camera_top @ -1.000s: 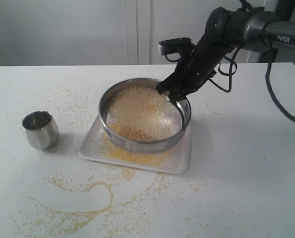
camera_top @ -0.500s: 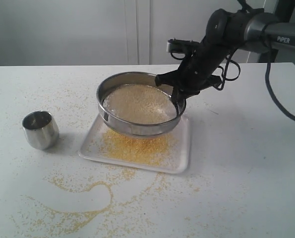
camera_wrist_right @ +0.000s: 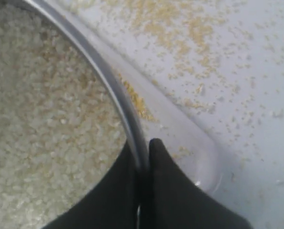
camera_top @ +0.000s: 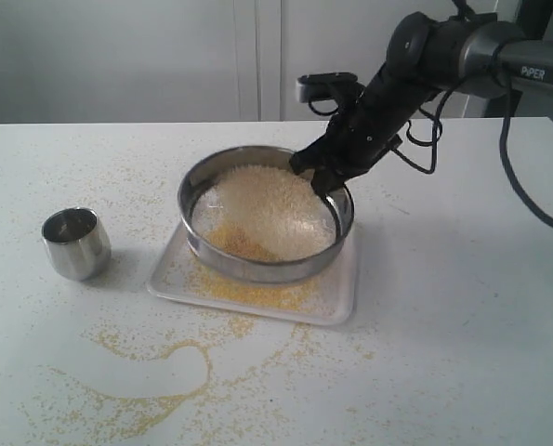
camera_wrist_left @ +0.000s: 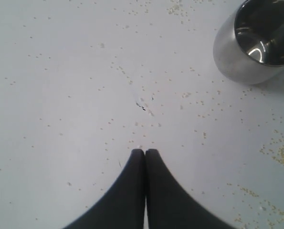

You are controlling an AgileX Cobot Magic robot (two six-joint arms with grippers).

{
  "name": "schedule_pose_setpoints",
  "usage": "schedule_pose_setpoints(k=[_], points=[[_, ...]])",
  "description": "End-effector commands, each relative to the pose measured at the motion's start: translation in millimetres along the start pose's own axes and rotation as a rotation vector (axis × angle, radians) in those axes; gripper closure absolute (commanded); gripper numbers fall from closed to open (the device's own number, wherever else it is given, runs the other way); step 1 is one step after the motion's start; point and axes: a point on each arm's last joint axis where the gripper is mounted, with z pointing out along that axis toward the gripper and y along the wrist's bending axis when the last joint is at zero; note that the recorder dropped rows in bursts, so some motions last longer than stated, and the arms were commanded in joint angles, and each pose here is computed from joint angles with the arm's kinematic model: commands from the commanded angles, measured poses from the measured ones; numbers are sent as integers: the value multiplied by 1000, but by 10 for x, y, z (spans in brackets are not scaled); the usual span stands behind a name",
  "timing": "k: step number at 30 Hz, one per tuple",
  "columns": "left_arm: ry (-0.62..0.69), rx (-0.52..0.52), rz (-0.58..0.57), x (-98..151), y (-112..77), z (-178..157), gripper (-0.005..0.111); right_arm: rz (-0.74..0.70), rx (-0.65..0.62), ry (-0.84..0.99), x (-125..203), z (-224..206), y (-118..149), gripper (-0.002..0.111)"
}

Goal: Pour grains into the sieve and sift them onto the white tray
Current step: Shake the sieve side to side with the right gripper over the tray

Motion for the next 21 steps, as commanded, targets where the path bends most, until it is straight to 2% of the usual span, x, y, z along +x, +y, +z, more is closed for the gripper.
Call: schedule_pose_setpoints(k=[1, 2, 3, 4, 5, 6, 7, 9, 10, 12, 13, 14, 16, 17, 18, 19, 21], points=[[-3, 3, -7, 3, -1, -22, 107, 407, 101, -81, -64, -99, -102, 108], [-3, 3, -7, 3, -1, -22, 107, 340, 63, -67, -71, -82, -21, 108], [-3, 3, -7, 3, -1, -22, 107, 38, 1, -20, -52, -83, 98, 108], [-3, 3, -7, 3, -1, -22, 107, -164, -20, 21, -20, -74, 147, 108], [-3, 3, -7, 3, -1, -22, 107, -223, -10, 44, 0, -81, 137, 108], [-3, 3, -7, 3, -1, -22, 107, -166, 39, 36, -11, -82, 94, 108], [-3, 3, -7, 3, -1, -22, 107, -4, 98, 4, -29, -72, 9, 108], [-3, 3, -7, 3, -1, -22, 107, 359, 109, -45, -49, -61, -32, 108], [-3, 3, -7, 3, -1, -22, 107, 254, 39, -24, -54, -42, 81, 108], [-3, 3, -7, 3, -1, -22, 107, -107, -17, 20, -29, -48, 184, 108], [-3, 3, -7, 3, -1, -22, 107, -168, 2, 29, -23, -58, 167, 108], [-3, 3, -7, 3, -1, -22, 107, -101, 44, 18, -34, -58, 130, 108], [-3, 3, -7, 3, -1, -22, 107, 247, 162, -56, -70, -85, -29, 108], [-3, 3, -7, 3, -1, -22, 107, 338, 184, -69, -70, -91, -59, 108], [-3, 3, -7, 3, -1, -22, 107, 357, 182, -73, -72, -91, -58, 108], [-3, 3, -7, 3, -1, -22, 107, 287, 154, -55, -74, -73, 12, 108], [-3, 3, -7, 3, -1, -22, 107, -7, 63, 28, -37, -39, 183, 108]])
